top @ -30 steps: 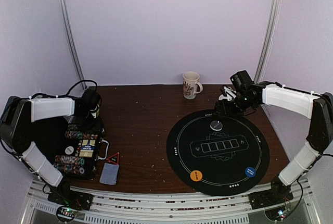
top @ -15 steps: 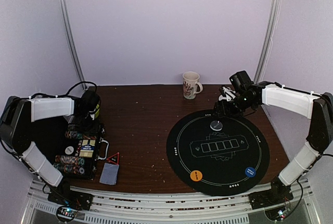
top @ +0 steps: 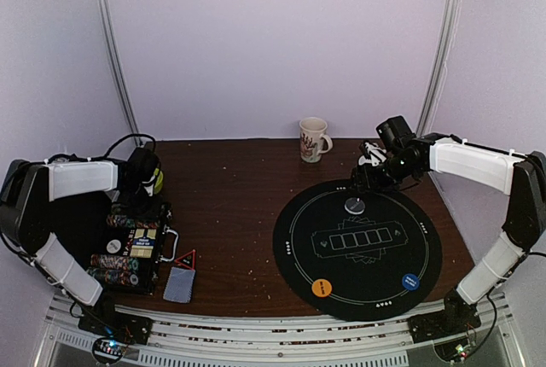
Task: Distribute texas hold em gaming equipment
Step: Pick up the pile of poker chips from the chip case.
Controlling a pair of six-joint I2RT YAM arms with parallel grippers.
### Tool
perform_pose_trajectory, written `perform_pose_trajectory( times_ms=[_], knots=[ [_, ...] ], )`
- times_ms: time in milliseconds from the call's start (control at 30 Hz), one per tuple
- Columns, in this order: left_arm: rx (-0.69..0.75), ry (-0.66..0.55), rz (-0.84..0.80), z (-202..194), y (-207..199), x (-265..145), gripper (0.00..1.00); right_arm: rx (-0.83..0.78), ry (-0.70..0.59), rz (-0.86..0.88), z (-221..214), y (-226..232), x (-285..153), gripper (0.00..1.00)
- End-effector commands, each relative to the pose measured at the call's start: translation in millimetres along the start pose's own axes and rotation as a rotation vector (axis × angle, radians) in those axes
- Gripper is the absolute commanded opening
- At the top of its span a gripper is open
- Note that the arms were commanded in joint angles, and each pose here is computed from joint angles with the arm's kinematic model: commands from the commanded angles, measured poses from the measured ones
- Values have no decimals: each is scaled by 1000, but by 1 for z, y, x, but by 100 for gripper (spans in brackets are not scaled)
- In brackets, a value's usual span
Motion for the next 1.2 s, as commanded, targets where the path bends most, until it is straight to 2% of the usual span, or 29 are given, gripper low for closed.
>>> perform_pose_trajectory(
  times_ms=[0, 133, 233, 333, 633, 933, 1167],
  knots=[
    [21, -19, -139, 1, -14, 1, 46, -12, 12, 2, 2, 3, -1, 77],
    [31, -11, -73, -1, -8, 3, 46, -13, 11, 5, 3, 4, -1, 77],
    [36, -20, -109, 1, -11, 2, 46, -18, 10, 7, 4, 5, -2, 77],
    [36, -25, -62, 2, -7, 4, 47, -19, 11, 5, 5, 4, -2, 77],
    [74, -46, -116, 3, -18, -3, 46, -23, 17, 10, 4, 5, 0, 77],
    [84, -26, 24, 5, -6, 2, 47, -29, 24, 9, 4, 5, 0, 77],
    [97, -32, 13, 6, -7, -2, 50, -29, 33, 13, 1, 5, 3, 77]
  ],
)
Point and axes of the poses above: each gripper's point midway between its finger pads, its own x axis out along the fingers, its own y axis along the line the jaws close on, z = x × y, the point moved 7 cm from there along -x, back along the fingers, and after that the axes turned 3 degrees about -x, right-handed, at the moved point
